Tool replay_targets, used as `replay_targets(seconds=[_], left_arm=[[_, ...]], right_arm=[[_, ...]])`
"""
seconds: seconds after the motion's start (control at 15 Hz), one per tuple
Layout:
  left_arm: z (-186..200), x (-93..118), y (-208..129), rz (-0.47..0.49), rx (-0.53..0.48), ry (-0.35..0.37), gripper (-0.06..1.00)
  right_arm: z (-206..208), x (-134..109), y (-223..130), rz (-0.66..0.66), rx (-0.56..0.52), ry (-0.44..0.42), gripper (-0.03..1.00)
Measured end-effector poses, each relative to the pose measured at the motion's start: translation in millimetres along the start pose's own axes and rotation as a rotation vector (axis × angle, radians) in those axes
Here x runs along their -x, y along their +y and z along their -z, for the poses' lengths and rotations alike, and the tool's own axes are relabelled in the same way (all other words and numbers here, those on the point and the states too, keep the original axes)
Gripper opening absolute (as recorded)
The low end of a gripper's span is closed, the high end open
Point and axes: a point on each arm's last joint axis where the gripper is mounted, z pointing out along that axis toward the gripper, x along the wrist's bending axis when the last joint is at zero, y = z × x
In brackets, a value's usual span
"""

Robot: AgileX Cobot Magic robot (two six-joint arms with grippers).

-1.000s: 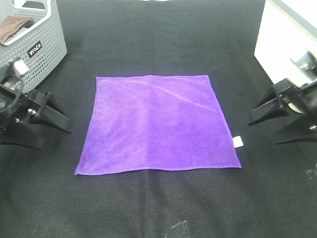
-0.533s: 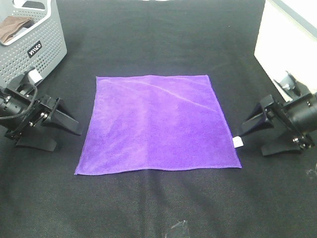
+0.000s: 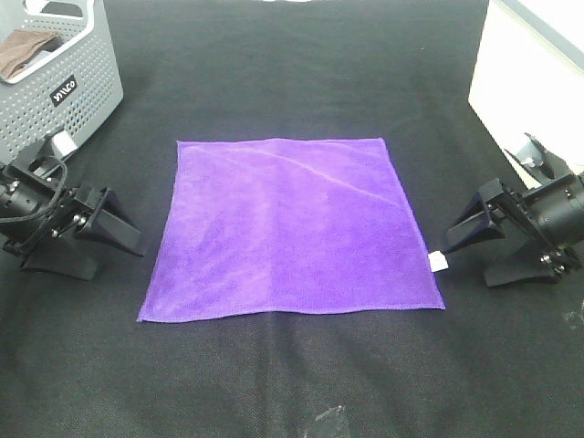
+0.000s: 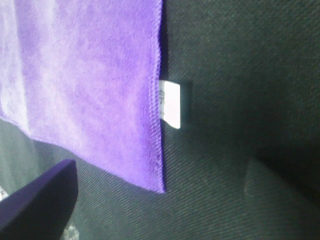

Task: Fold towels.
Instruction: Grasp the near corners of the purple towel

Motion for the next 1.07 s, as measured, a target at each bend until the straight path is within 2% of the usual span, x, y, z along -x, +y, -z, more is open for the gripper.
replay_targets(seconds=[0.27, 1.07], left_arm=[[-11.3, -8.2, -0.7, 0.036, -0.024, -0.018, 0.99], [-13.7, -6.2, 0.2, 0.055, -0.02, -0.03, 0.97]], right_arm=[[0.0, 0.5, 0.4, 0.0, 0.005, -0.005, 0.85], [-28.5, -17.0, 3.9, 0.007, -0.041, 0.035, 0.83]])
